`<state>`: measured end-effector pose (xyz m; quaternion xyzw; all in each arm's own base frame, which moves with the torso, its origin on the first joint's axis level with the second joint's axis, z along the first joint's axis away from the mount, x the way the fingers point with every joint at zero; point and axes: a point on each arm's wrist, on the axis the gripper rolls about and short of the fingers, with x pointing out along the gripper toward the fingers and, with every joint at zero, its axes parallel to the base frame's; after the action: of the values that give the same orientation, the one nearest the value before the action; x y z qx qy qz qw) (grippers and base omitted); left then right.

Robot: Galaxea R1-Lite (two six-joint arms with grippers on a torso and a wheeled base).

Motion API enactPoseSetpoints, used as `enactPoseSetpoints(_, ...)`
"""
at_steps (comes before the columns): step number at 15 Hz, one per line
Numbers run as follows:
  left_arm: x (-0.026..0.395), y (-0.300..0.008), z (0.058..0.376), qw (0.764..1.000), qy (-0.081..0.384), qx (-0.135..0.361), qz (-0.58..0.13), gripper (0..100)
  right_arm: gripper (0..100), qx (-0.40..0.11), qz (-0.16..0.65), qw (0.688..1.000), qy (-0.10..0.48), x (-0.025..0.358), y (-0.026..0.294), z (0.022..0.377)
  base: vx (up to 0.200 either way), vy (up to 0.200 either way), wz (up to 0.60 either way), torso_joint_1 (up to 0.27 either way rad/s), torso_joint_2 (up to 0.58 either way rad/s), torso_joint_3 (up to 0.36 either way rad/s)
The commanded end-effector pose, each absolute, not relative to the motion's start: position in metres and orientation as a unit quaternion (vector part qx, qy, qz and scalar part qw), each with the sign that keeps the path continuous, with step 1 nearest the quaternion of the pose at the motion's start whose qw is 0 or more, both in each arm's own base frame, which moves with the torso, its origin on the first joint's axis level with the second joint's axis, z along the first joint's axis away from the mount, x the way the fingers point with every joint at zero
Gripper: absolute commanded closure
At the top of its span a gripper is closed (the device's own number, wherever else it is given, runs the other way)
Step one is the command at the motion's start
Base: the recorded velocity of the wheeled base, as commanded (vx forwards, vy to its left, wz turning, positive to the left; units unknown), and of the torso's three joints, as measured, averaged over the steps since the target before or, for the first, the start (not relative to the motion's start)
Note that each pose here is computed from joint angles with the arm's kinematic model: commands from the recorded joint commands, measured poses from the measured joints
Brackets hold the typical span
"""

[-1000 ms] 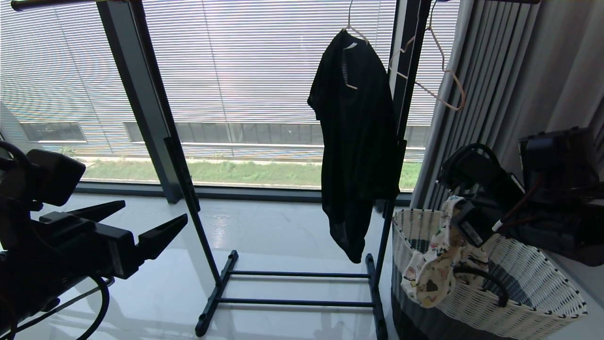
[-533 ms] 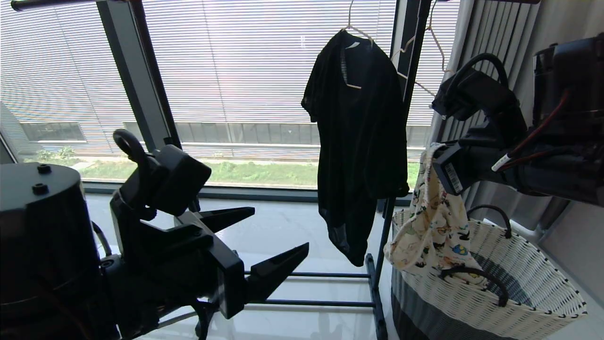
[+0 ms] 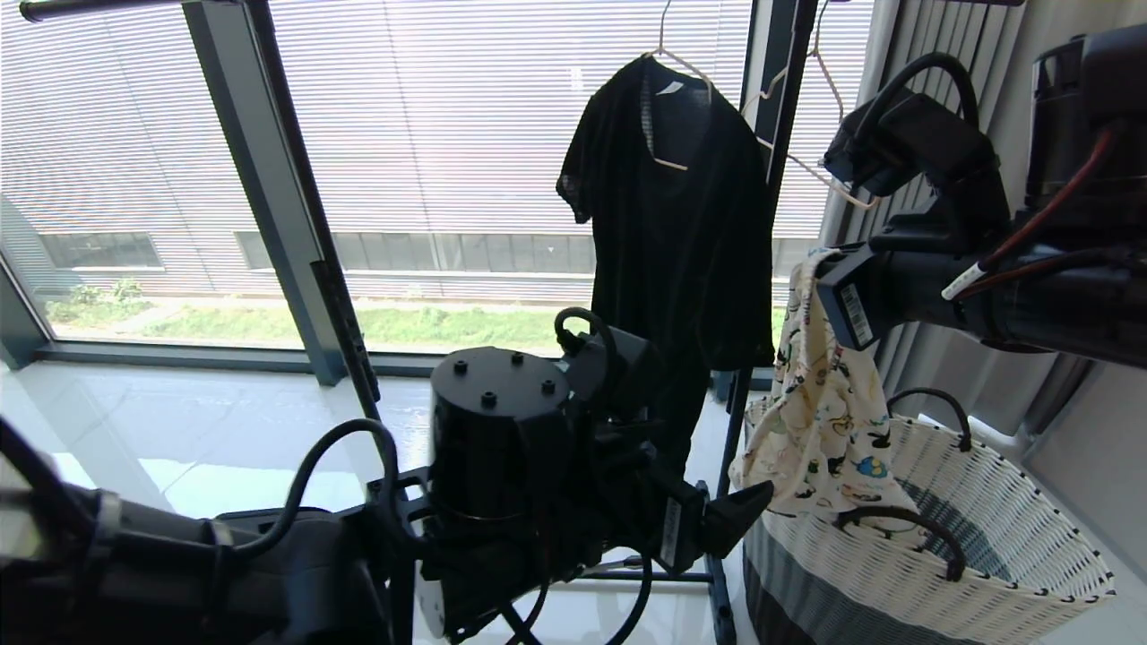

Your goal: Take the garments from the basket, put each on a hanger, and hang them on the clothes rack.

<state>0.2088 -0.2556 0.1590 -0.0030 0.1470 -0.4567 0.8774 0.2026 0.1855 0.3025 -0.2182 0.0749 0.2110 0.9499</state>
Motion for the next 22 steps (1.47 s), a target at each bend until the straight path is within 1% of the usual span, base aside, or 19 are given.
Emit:
enactPoseSetpoints(1,0.250,-0.287,0.120,0.879,0.174,0.005,-0.444,0,100,-0.216,0.220,0.949,0.072,0.199,0.189,0.303,0.000,0.000,0.00,0.000,0.00,0.000)
enactPoseSetpoints(3,0.277,-0.295,0.112,0.889,0.167,0.001,-0.426,0,100,-0.213,0.224,0.949,0.067,0.195,0.189,0.306,0.000,0.000,0.00,0.000,0.00,0.000)
enactPoseSetpoints(5,0.303,-0.293,0.093,0.898,0.176,0.002,-0.403,0,100,-0.210,0.229,0.948,0.063,0.191,0.189,0.308,0.000,0.000,0.00,0.000,0.00,0.000)
enactPoseSetpoints(7,0.309,-0.293,0.073,0.896,0.197,0.015,-0.397,0,100,-0.208,0.232,0.948,0.061,0.189,0.190,0.309,0.000,0.000,0.00,0.000,0.00,0.000)
enactPoseSetpoints(9,0.309,-0.284,0.051,0.892,0.217,0.058,-0.393,0,100,-0.207,0.232,0.948,0.061,0.189,0.190,0.309,0.000,0.000,0.00,0.000,0.00,0.000)
enactPoseSetpoints(10,0.308,-0.279,0.045,0.890,0.221,0.077,-0.392,0,100,-0.207,0.232,0.948,0.061,0.189,0.190,0.309,0.000,0.000,0.00,0.000,0.00,0.000)
enactPoseSetpoints(13,0.310,-0.273,0.044,0.891,0.223,0.081,-0.387,0,100,-0.205,0.241,0.947,0.055,0.185,0.193,0.312,0.000,0.000,0.00,0.000,0.00,0.000)
enactPoseSetpoints(14,0.310,-0.272,0.045,0.892,0.222,0.080,-0.386,100,100,-0.206,0.244,0.946,0.055,0.184,0.195,0.312,0.000,0.000,0.00,0.000,0.00,0.000)
enactPoseSetpoints(16,0.308,-0.266,0.059,0.899,0.210,0.076,-0.376,100,100,-0.206,0.246,0.946,0.055,0.184,0.196,0.311,0.000,0.000,0.00,0.000,0.00,0.000)
enactPoseSetpoints(18,0.291,-0.247,0.074,0.907,0.201,0.085,-0.361,100,100,-0.200,0.245,0.947,0.060,0.185,0.197,0.309,0.000,0.000,0.00,0.000,0.00,0.000)
enactPoseSetpoints(20,0.259,-0.218,0.084,0.913,0.188,0.105,-0.346,100,100,-0.188,0.245,0.948,0.073,0.187,0.199,0.305,0.000,0.000,0.00,0.000,0.00,0.000)
enactPoseSetpoints(21,0.238,-0.201,0.092,0.915,0.179,0.107,-0.346,100,100,-0.186,0.245,0.948,0.083,0.188,0.201,0.301,0.000,0.000,0.00,0.000,0.00,0.000)
enactPoseSetpoints(22,0.223,-0.185,0.106,0.919,0.164,0.102,-0.344,100,100,-0.184,0.246,0.947,0.091,0.189,0.203,0.298,0.000,0.000,0.00,0.000,0.00,0.000)
